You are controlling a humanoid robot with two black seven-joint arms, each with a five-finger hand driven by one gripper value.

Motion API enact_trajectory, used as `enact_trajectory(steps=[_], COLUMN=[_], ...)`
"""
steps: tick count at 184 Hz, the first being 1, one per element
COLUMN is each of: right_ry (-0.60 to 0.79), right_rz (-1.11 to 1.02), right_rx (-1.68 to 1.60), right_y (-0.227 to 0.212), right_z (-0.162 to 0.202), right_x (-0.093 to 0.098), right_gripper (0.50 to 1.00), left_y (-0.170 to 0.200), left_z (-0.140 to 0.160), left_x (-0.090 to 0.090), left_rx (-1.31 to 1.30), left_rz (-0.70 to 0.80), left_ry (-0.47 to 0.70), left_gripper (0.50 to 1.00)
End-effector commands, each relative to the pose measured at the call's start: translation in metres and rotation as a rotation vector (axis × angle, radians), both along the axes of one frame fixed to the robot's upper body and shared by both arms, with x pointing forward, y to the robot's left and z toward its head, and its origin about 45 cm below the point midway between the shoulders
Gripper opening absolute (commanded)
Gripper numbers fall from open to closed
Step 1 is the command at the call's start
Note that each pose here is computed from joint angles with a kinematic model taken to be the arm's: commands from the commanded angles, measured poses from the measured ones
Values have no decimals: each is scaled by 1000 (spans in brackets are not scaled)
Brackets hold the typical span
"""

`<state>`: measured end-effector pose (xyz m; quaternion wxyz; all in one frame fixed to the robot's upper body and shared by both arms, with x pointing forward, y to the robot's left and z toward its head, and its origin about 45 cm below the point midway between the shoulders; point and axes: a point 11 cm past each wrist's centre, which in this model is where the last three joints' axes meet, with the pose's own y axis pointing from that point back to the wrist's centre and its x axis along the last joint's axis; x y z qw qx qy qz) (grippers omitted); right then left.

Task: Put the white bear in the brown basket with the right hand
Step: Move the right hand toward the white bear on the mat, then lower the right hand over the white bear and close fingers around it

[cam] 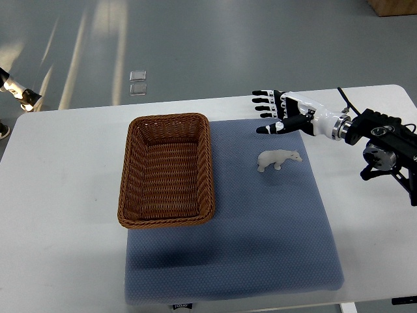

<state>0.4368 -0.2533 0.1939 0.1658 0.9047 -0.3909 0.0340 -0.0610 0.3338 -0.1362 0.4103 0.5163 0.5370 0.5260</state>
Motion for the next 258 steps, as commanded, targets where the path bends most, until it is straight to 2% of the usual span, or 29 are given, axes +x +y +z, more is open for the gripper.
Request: enact_trajectory(steps=[1, 38, 71, 97, 134, 199, 214, 248, 258], right_ry=[-87, -215, -271, -316, -334, -355, -349, -341, -341], right_rz=[123, 309, 391, 418, 445, 382, 390, 410, 409], right_rx=[-177, -403, -540, -601, -684, -713, -718, -726, -725], right_y=[0, -3, 2, 9, 9, -2, -2, -2, -2], right_z=[6, 6, 16, 18, -2, -7, -10, -14, -14], right_x=[0, -11, -5, -1, -7, 0, -1, -5, -5], right_gripper=[930, 930, 930, 930, 928, 913, 887, 748, 723], left_y=[0, 0, 0, 0, 0, 0, 0, 0, 0], left_z=[0, 0, 0, 0, 0, 0, 0, 0, 0], left_x=[0, 0, 0, 0, 0, 0, 0, 0, 0], left_rx=[0, 0, 0, 0, 0, 0, 0, 0, 0], left_rz=[0, 0, 0, 0, 0, 0, 0, 0, 0], left_ry=[0, 0, 0, 0, 0, 0, 0, 0, 0], left_gripper=[1000, 1000, 1000, 1000, 1000, 1000, 1000, 1000, 1000])
